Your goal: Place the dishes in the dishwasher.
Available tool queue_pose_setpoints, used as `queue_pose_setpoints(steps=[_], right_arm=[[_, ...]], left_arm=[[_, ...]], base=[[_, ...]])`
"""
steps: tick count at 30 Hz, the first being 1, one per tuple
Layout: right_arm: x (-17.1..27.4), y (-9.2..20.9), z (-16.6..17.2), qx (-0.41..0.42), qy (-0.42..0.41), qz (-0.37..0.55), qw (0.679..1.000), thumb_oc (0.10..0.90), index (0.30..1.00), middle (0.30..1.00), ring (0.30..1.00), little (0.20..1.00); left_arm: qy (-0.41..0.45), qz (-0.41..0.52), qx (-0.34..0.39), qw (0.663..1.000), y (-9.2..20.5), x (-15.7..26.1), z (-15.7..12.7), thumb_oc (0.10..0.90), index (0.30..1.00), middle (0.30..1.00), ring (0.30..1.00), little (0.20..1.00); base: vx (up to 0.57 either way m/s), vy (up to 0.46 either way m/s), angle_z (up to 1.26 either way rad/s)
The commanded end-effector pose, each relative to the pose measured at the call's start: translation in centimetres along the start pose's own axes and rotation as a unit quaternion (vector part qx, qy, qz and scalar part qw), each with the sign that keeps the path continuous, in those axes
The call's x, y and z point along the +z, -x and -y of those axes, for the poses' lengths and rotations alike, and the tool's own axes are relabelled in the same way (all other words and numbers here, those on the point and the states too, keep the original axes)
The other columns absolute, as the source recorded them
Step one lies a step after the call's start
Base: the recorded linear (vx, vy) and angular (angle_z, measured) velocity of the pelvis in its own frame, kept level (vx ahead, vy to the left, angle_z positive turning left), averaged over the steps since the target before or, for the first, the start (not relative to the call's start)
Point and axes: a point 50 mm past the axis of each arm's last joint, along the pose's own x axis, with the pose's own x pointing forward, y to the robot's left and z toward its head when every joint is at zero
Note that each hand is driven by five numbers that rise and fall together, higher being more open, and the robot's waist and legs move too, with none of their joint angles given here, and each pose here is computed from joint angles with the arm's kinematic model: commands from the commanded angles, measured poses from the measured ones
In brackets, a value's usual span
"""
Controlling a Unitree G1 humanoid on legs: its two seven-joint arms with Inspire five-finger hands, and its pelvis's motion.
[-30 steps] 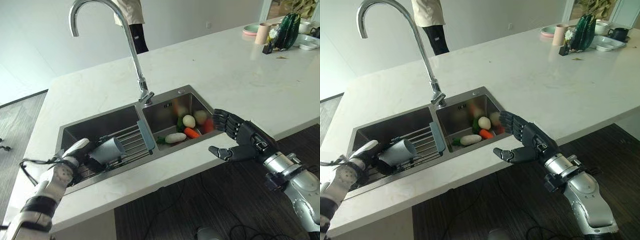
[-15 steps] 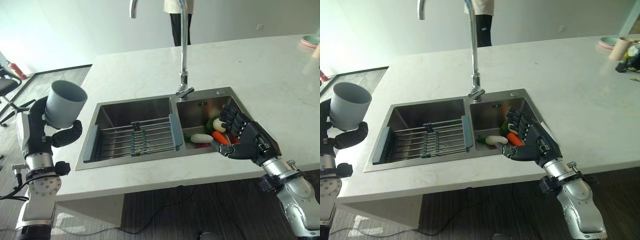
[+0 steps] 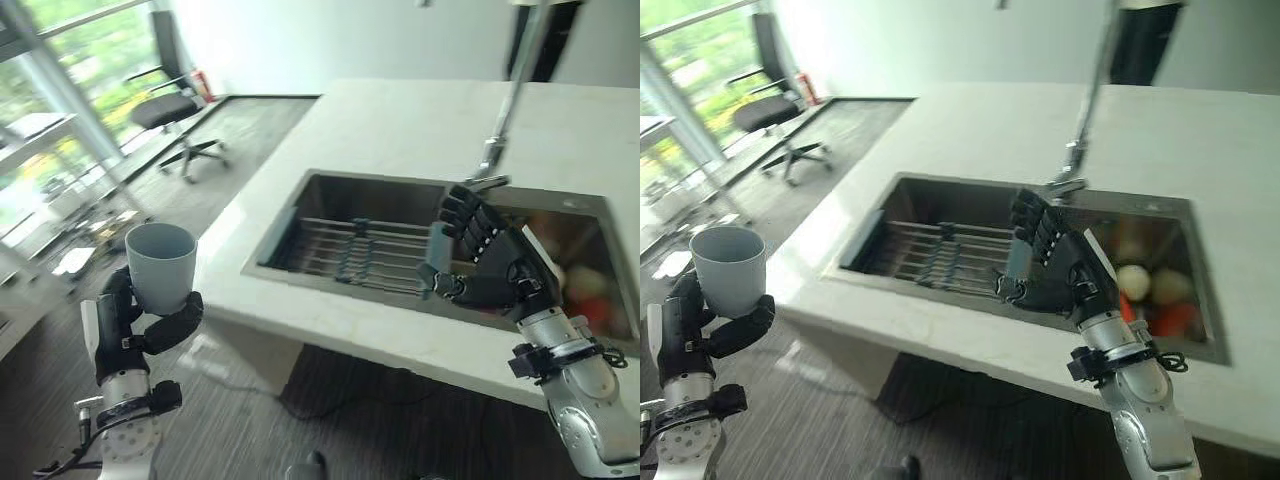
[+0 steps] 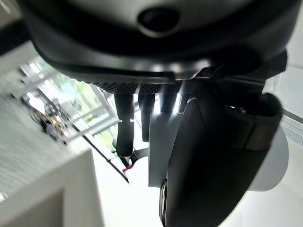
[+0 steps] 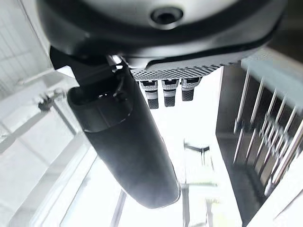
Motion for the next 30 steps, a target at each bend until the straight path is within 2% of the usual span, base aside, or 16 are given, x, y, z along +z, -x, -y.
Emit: queue_pose_setpoints(steps=[1, 4, 7, 15, 20, 30], right_arm=[[6.8, -1.1, 0.8, 0.000, 0.058, 0.190, 0.980, 0.800, 0.900, 0.900, 0.900, 0.900], [7.4, -1.1, 2.0, -0.017, 0.066, 0.202, 0.977, 0.800, 0.900, 0.900, 0.900, 0.900], [7.2, -1.0, 1.6, -0.030, 0.059, 0.211, 0.975, 0.800, 0.900, 0.900, 0.900, 0.900], [6.3, 0.2, 0.9, -0.044, 0.053, 0.205, 0.976, 0.800, 0.900, 0.900, 0.900, 0.900], [6.3, 1.3, 2.8, -0.056, 0.057, 0.189, 0.979, 0.800, 0.900, 0.900, 0.900, 0.900], [6.5, -0.4, 0.7, -0.015, 0.045, 0.196, 0.979, 0.800, 0.900, 0.900, 0.900, 0.900]], left_arm=[[0.036, 0.242, 0.032, 0.969, -2.5, 8.5, -2.6, 0.400, 0.300, 0.300, 0.300, 0.300], [0.060, 0.256, 0.019, 0.965, -3.1, 9.4, -2.3, 0.400, 0.300, 0.300, 0.300, 0.300], [0.073, 0.260, 0.006, 0.963, -3.2, 9.4, -1.5, 0.400, 0.300, 0.300, 0.300, 0.300], [0.075, 0.260, -0.011, 0.963, -3.5, 10.0, -0.7, 0.400, 0.300, 0.300, 0.300, 0.300], [0.085, 0.261, -0.036, 0.961, -3.6, 10.1, 1.4, 0.400, 0.300, 0.300, 0.300, 0.300], [0.089, 0.248, -0.012, 0.965, -3.2, 9.6, 1.3, 0.400, 0.300, 0.300, 0.300, 0.300]], base=[[-0.28, 0.076, 2.40], [-0.23, 0.215, 1.82], [-0.17, 0.342, 1.52], [-0.01, 0.260, 0.77], [0.07, 0.012, 1.64], [0.03, -0.116, 0.21]])
